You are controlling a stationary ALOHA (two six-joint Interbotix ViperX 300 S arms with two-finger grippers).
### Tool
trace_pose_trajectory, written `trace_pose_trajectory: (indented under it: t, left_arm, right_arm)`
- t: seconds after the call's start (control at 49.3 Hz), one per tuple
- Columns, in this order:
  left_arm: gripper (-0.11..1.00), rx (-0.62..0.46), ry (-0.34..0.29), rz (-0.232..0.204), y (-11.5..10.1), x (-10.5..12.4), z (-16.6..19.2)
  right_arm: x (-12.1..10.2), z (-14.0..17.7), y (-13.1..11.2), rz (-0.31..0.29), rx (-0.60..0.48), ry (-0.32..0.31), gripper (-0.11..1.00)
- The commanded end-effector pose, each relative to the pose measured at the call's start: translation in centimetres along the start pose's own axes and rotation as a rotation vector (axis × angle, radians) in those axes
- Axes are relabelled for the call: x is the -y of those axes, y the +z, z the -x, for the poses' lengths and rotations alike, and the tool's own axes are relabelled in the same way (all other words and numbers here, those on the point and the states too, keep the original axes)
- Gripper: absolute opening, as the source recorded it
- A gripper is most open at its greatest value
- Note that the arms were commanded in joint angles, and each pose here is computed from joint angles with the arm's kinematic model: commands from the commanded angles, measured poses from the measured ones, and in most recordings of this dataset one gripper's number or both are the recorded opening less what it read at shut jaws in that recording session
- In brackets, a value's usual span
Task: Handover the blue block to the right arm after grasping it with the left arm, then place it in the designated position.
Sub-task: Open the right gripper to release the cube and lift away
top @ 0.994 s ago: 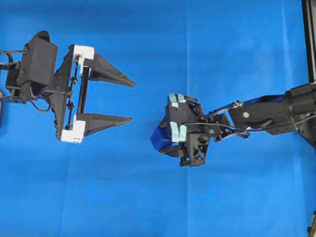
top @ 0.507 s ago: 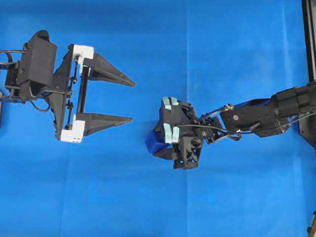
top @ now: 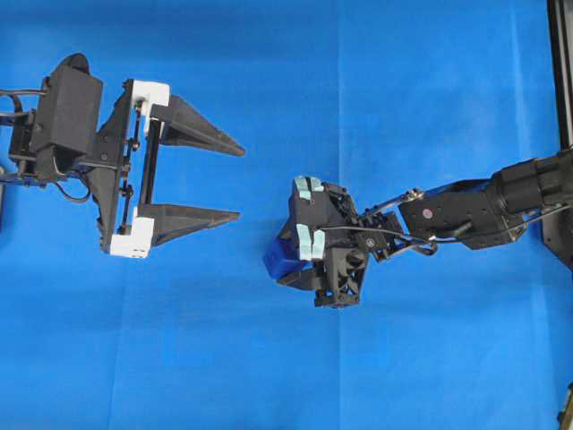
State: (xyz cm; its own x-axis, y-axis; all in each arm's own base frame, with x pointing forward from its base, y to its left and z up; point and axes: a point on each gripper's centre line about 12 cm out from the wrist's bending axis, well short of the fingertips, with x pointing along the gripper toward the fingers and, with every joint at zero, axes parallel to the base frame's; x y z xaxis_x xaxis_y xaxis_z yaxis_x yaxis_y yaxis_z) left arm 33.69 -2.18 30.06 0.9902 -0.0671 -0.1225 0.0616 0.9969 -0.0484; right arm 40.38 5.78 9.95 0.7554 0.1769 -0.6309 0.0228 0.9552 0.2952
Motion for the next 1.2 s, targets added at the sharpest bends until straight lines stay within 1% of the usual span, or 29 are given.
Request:
trace_pose_trajectory:
  t: [0.0,0.284,0.304,0.385,0.426,0.466,0.487,0.608,0.77,0.953,1.176]
  left_arm:
    - [0.93,0.034,0.001,-0.003,1.1,0.0,0.2]
    - [0.93,0.034,0.001,-0.003,1.1,0.0,0.3]
    - [0.93,0.034,0.001,-0.003,1.1,0.0,0.3]
    - [0.93,0.034,0.001,-0.001,1.1,0.0,0.3]
    - [0.93,0.034,0.001,-0.001,1.1,0.0,0.3]
    - [0.93,0.032,0.001,-0.001,1.0,0.0,0.2]
    - [0.93,0.035,0.000,-0.003,1.1,0.0,0.3]
    - [0.93,0.035,0.001,-0.001,1.1,0.0,0.3]
    - [0.93,0.034,0.001,-0.001,1.1,0.0,0.2]
    - [0.93,0.032,0.001,-0.001,1.0,0.0,0.2]
    - [0.93,0.034,0.001,0.000,1.1,0.0,0.3]
  right_arm:
    - [-0.4,0.2,1.0,0.002,0.029,0.013,0.52]
    - [-0.6,0.2,0.9,-0.004,0.027,0.013,0.53]
    - [-0.6,0.2,0.9,-0.006,0.027,0.012,0.57]
    - [-0.5,0.2,0.8,-0.006,0.019,0.006,0.80]
    - [-0.5,0.2,0.8,-0.006,0.016,0.002,0.89]
    - [-0.5,0.2,0.8,-0.008,0.013,-0.001,0.95]
    - [-0.4,0.2,0.9,-0.009,0.014,-0.003,0.96]
    - [-0.5,0.4,1.0,-0.007,0.010,-0.009,0.89]
    - [-0.7,1.8,2.2,-0.003,0.027,-0.023,0.91]
    - [-1.2,4.3,4.0,0.012,0.052,-0.049,0.91]
    - [-1.9,8.5,6.5,0.025,0.103,-0.078,0.91]
